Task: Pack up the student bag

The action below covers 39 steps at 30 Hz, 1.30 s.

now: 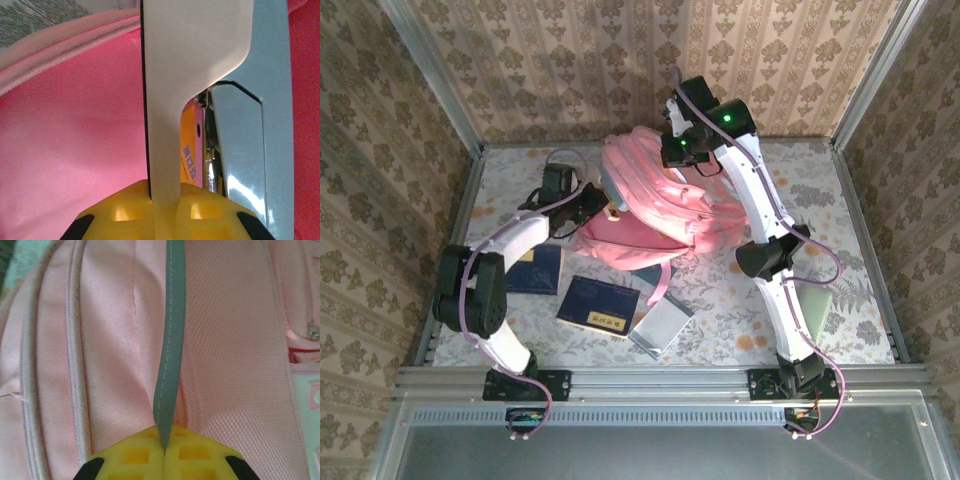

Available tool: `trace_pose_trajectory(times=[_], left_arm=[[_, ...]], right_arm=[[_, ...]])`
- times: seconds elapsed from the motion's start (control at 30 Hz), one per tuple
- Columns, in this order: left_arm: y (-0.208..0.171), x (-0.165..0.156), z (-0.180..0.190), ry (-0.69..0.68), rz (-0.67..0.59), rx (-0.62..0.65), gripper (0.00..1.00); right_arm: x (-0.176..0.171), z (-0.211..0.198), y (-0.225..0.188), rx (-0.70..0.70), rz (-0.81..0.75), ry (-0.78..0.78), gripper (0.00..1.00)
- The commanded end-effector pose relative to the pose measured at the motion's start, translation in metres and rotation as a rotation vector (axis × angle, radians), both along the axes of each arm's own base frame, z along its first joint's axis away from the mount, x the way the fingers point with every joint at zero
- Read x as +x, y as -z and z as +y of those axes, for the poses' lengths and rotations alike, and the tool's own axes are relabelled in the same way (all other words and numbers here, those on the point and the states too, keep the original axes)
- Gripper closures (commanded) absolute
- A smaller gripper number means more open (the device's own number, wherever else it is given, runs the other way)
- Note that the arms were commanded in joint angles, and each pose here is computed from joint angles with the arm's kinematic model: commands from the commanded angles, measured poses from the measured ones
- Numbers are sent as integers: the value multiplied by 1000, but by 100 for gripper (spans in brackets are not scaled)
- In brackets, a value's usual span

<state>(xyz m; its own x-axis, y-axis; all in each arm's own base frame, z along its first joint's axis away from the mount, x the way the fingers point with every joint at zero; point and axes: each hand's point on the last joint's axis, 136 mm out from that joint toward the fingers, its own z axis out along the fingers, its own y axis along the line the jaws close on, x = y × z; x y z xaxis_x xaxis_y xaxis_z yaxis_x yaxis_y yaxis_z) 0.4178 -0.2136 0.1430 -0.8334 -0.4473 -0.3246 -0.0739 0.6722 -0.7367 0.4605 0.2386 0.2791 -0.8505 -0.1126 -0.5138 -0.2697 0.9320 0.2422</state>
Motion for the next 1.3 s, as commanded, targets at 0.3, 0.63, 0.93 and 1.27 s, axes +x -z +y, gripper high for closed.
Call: trace_pose_trajectory(times=[0.3, 0.63, 0.93, 1.27], left_arm=[[-11, 11, -51, 75, -47, -67, 100], [2, 6, -70, 111, -15, -84, 100], [3, -1, -88, 156, -17, -78, 100], [12, -1, -139, 197, -9, -183, 100]], right_arm=[[-16, -56, -5, -294, -39, 96, 100], [-23, -80, 12, -496, -24, 120, 100], [-40, -82, 48, -471, 6, 74, 100], [-33, -30, 28, 346, 9, 65, 100]])
